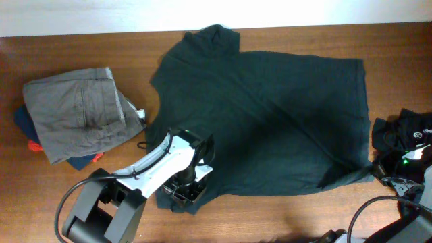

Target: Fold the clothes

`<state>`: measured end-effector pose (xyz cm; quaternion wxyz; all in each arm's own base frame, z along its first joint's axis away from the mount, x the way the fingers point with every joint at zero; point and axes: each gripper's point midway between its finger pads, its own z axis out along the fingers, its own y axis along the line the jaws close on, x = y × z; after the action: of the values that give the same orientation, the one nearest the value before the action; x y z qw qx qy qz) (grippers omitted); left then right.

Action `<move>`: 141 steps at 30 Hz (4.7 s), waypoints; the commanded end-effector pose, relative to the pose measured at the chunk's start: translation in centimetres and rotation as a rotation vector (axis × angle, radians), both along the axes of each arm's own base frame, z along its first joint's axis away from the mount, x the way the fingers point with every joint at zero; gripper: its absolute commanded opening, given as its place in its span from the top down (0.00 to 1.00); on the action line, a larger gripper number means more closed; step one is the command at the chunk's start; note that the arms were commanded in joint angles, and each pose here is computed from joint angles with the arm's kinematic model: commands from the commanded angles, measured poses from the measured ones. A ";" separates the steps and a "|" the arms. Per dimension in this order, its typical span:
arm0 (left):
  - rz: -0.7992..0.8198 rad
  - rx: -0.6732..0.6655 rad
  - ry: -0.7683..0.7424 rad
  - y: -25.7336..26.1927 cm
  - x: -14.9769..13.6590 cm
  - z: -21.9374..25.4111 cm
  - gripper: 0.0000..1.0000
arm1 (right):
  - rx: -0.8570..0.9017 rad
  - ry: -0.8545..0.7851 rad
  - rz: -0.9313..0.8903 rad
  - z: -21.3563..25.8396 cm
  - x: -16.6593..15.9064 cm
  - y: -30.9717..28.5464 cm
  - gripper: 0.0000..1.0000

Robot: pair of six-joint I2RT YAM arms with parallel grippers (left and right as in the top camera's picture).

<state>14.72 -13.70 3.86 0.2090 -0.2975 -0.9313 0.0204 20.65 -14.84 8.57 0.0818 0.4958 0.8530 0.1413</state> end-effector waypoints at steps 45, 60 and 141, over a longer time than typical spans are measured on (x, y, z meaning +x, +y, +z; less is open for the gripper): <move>0.011 0.082 -0.145 1.2 4.5 3.6 1.00 | -0.026 -0.211 0.150 3.7 3.7 0.3 0.96; 0.038 -0.027 -0.460 1.0 13.7 2.9 1.00 | -0.173 -0.429 0.199 5.4 12.5 0.1 0.96; -0.058 -0.070 -0.771 2.9 28.3 3.4 0.95 | -0.232 -0.344 0.122 2.0 13.5 -2.9 0.53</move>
<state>41.74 -11.07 7.23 -0.1526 -0.2763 -0.9479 -0.0425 33.78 -17.52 10.18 0.2695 0.4004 0.8655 0.1338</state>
